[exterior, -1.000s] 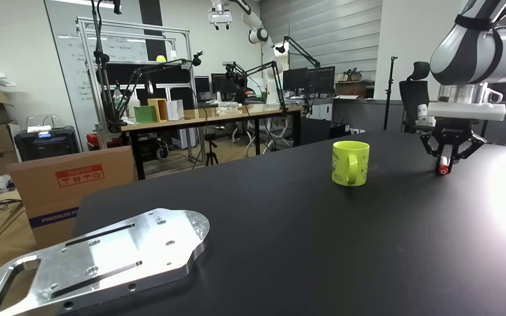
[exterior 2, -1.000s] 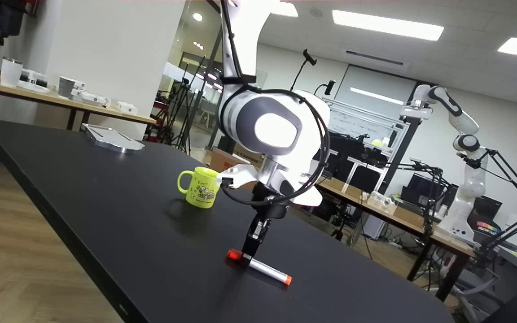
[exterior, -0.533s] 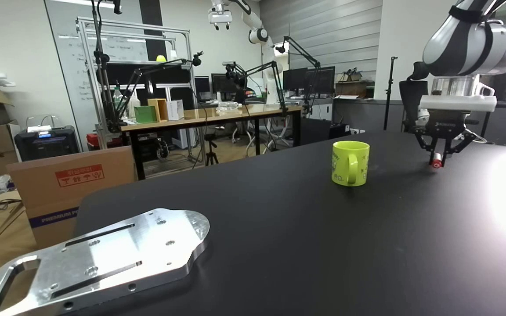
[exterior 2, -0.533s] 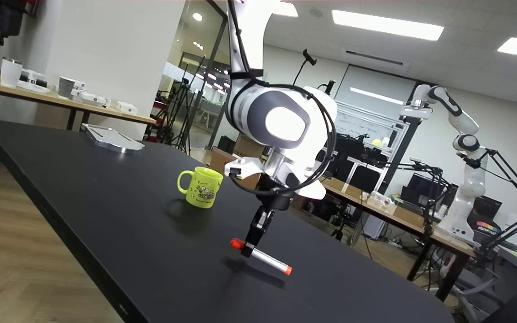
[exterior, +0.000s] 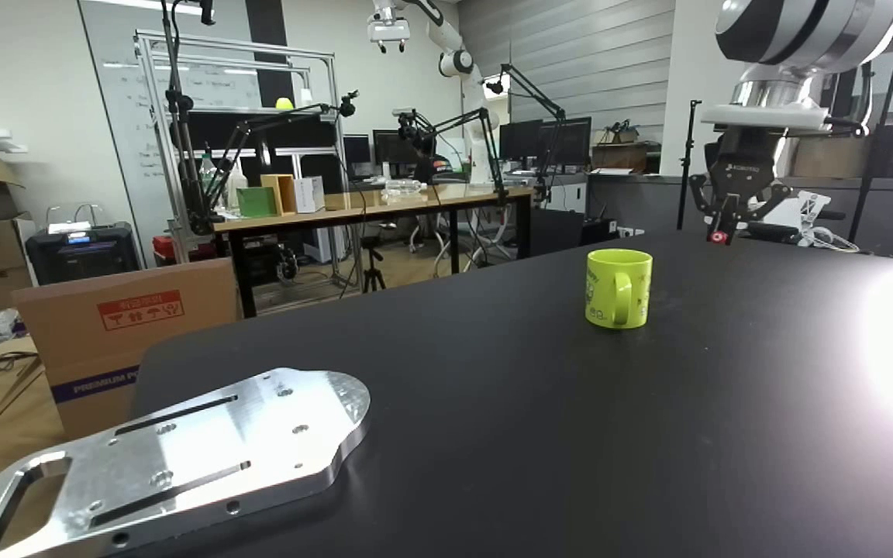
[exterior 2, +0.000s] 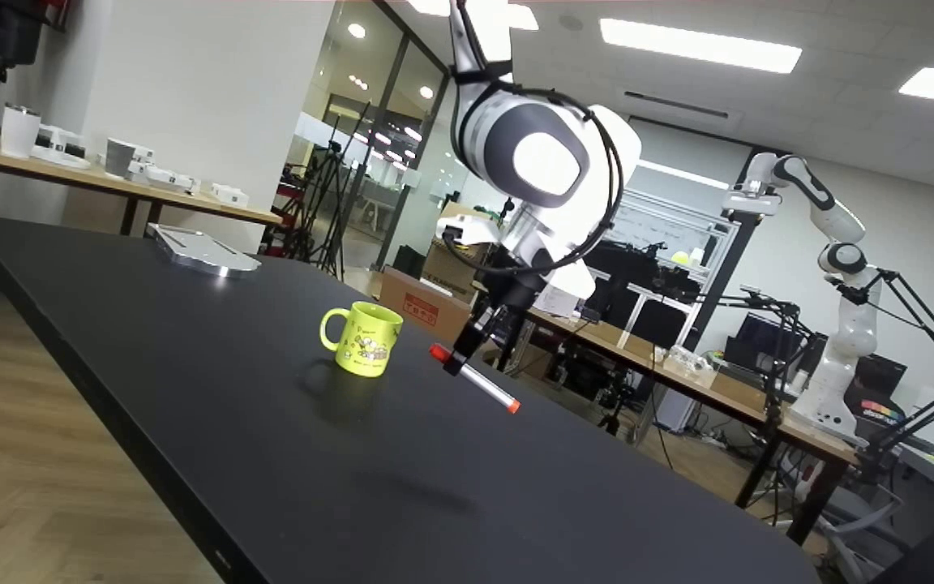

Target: Pick up the red marker from the table and place it inside the yellow mug

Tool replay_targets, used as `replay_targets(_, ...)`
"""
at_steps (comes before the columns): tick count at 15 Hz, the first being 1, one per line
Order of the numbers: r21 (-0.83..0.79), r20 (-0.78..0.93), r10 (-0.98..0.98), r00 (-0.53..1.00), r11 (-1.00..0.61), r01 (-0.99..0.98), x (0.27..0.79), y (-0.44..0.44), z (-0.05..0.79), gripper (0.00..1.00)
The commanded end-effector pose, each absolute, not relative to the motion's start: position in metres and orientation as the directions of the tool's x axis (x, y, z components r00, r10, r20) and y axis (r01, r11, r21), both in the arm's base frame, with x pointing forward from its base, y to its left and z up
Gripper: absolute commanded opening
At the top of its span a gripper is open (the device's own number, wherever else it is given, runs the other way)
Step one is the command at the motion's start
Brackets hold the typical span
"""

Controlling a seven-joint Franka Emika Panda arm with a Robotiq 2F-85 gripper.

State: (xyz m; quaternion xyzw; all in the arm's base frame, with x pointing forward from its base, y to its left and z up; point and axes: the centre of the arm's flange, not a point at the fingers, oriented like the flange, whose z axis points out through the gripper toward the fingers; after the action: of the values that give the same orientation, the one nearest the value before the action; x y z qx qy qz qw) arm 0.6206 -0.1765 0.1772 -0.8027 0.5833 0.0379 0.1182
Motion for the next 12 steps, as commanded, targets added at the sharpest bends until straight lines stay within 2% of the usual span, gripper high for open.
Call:
replay_targets(1,-0.195,-0.286,-0.912,0.294,-0.245,-0.950,0.646,-0.158,0.206,0.06)
replay_targets(7,-0.246,-0.432,-0.833,0.346,-0.261,-0.934,0.672,-0.098,0.239,0.06)
replay_targets(12,-0.204,-0.608,-0.705,0.365,-0.306,-0.930,0.679,-0.070,0.270,0.06)
